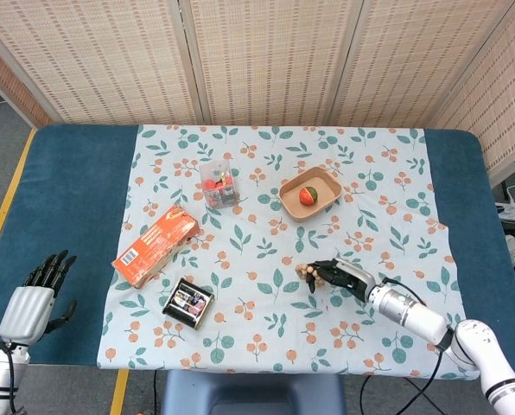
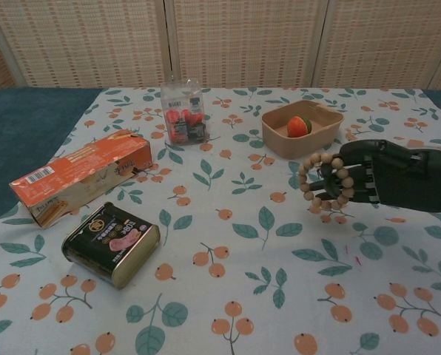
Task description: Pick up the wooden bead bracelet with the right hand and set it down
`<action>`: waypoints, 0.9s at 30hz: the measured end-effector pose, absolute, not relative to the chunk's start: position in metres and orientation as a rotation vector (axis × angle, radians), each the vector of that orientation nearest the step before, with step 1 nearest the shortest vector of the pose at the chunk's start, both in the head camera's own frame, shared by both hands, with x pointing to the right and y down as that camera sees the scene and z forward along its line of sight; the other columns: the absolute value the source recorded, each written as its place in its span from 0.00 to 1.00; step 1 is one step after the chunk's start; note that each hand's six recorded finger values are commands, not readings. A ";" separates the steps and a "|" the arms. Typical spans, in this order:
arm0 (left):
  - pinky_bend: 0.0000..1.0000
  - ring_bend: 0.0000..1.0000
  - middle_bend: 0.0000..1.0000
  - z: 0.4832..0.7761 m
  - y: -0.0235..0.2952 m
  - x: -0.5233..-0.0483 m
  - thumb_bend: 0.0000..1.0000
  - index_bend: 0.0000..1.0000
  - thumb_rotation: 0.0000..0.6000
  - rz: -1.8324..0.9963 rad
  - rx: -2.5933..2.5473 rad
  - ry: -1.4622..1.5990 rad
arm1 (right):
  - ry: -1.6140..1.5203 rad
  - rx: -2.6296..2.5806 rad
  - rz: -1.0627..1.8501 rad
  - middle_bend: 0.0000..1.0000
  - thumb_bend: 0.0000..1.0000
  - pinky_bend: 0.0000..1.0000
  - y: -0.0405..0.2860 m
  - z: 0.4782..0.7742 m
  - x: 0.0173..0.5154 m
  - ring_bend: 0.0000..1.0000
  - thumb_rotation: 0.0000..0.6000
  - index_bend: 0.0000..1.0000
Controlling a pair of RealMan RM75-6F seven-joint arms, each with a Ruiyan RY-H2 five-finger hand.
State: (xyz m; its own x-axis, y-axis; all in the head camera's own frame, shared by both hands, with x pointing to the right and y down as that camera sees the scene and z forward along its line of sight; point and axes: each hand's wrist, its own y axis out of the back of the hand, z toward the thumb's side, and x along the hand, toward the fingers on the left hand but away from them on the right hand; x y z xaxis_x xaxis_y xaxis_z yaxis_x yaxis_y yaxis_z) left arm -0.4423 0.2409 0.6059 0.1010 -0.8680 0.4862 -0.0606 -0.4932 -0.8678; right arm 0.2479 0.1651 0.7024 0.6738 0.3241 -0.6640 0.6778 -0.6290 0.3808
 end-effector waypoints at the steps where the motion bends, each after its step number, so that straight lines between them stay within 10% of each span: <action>1: 0.19 0.00 0.00 0.606 0.241 -0.442 0.43 0.00 1.00 -1.467 -1.682 0.921 | 0.760 2.226 -0.707 0.57 0.31 0.00 0.167 0.702 0.246 0.08 0.37 0.50; 7: 0.19 0.00 0.00 0.604 0.240 -0.444 0.43 0.00 1.00 -1.465 -1.680 0.932 | 0.719 2.161 -0.633 0.57 0.26 0.00 0.178 0.705 0.234 0.08 0.37 0.51; 17: 0.19 0.00 0.00 0.605 0.239 -0.446 0.43 0.00 1.00 -1.468 -1.684 0.934 | 0.788 2.172 -0.577 0.60 0.58 0.00 0.189 0.711 0.240 0.10 0.62 0.56; 27: 0.19 0.00 0.00 0.606 0.240 -0.444 0.43 0.00 1.00 -1.470 -1.681 0.928 | 0.820 2.186 -0.567 0.61 0.68 0.00 0.187 0.710 0.249 0.11 0.77 0.58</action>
